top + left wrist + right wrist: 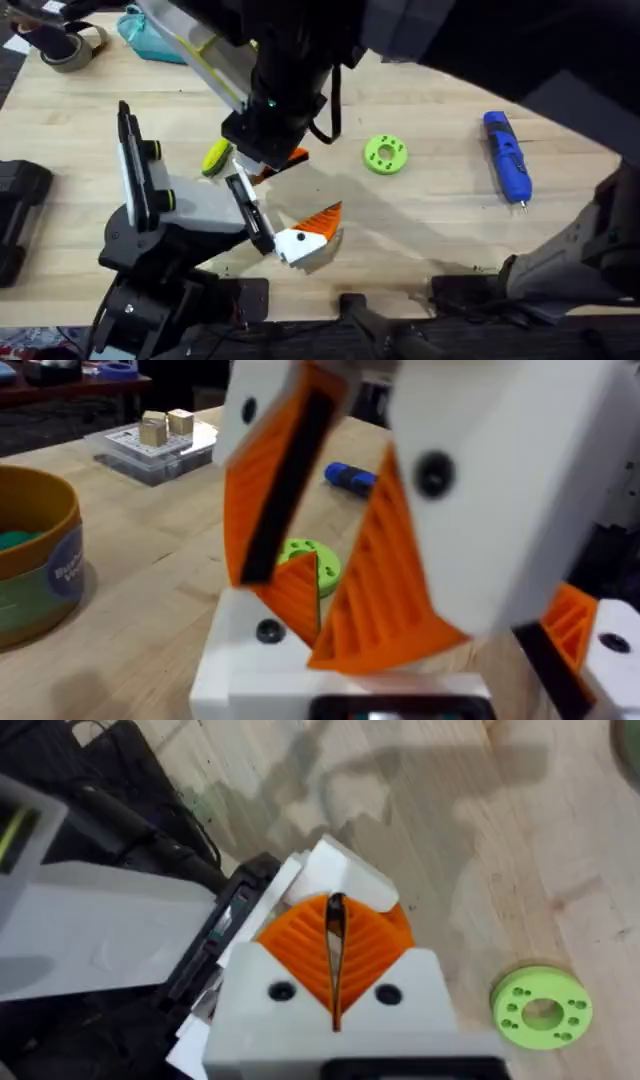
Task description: Pick up the gripper from the table and insert it into the empty holder that is missing its gripper. Then pick up a screw, insert it into the mounting hole, and use the screwdriver to tighten it. Finally, clean up the table by picking up the vegetable and placing it into the bucket.
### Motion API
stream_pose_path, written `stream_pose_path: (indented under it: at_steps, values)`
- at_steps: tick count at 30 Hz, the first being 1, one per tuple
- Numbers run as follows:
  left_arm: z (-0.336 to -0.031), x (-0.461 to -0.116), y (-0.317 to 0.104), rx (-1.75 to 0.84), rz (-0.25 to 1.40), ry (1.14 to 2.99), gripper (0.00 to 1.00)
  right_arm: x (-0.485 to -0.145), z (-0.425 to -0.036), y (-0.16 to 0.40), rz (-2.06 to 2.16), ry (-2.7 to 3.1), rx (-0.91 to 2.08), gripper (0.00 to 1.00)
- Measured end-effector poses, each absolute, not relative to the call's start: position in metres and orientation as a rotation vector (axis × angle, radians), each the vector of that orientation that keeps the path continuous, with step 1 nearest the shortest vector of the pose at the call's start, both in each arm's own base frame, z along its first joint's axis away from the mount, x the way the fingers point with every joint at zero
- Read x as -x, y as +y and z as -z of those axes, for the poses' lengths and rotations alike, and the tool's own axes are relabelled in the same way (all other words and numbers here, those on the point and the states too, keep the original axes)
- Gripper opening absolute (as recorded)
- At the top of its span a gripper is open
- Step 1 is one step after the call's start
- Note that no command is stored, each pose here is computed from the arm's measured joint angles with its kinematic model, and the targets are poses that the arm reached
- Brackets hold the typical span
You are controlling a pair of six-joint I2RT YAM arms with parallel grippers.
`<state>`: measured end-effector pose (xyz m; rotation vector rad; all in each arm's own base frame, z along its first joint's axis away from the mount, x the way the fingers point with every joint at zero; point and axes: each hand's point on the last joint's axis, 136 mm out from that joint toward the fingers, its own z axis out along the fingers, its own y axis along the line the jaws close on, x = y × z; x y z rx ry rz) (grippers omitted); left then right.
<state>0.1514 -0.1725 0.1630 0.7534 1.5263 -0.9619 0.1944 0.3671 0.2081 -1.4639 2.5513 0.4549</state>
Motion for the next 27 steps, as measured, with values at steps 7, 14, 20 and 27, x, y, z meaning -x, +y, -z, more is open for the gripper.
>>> stream_pose_path:
  at_steps: [7, 14, 20, 27]
  values:
    - [-0.1630, -0.1514, -0.1725, -0.744, 0.972, 1.533, 0.986, -0.1945, -0.2073, 0.3672, -0.455, 2.552, 1.464, 0.006]
    - [-0.1629, -0.1514, -0.1725, -0.744, 0.972, 1.534, 0.986, -0.1945, -0.2071, 0.3672, -0.454, 2.552, 1.464, 0.006]
    - [-0.1629, -0.1514, -0.1725, -0.744, 0.972, 1.534, 0.986, -0.1945, -0.2071, 0.3671, -0.454, 2.552, 1.464, 0.006]
    - [-0.1630, -0.1514, -0.1725, -0.744, 0.972, 1.533, 0.986, -0.1942, -0.2071, 0.3671, -0.455, 2.552, 1.466, 0.101]
